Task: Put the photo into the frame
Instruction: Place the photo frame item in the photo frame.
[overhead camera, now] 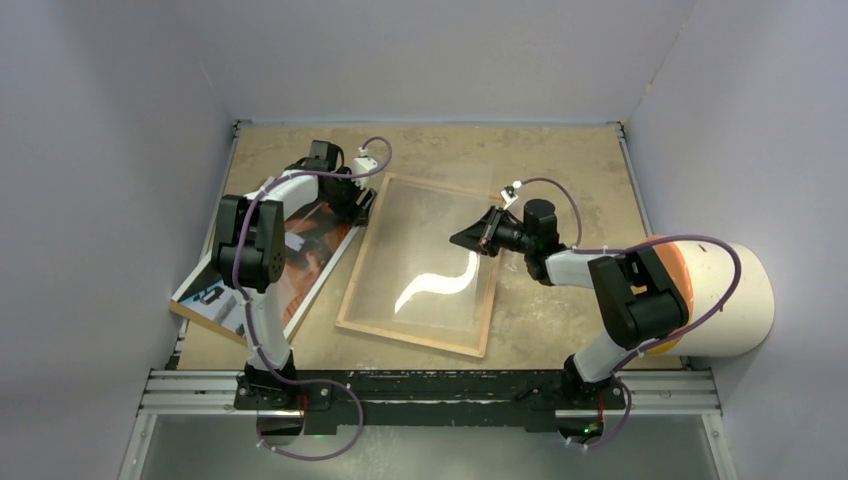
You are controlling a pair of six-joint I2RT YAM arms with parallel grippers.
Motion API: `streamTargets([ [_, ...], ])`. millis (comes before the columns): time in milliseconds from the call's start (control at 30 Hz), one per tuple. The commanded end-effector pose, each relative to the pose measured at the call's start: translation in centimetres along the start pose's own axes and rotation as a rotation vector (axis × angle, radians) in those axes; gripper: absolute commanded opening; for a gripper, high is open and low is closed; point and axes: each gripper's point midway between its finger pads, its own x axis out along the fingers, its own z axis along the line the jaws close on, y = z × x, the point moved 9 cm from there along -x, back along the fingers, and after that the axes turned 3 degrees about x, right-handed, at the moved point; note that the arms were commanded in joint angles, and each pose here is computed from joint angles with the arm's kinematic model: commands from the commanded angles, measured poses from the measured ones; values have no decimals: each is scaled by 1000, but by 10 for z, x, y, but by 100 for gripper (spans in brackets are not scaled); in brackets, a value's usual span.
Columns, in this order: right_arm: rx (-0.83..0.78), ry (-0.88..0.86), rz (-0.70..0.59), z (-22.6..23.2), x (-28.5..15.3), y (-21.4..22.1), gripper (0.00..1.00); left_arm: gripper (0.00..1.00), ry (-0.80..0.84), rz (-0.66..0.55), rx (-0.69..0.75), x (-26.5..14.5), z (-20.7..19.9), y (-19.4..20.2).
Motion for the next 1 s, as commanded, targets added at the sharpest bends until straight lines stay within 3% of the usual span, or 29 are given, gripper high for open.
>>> streamTargets([
  [0, -2, -8, 17, -4, 0, 5, 0, 64, 117, 144, -99, 0, -24, 33],
  [967, -3, 86, -6, -14, -4, 5, 0, 62, 122, 143, -100, 3, -25, 36],
])
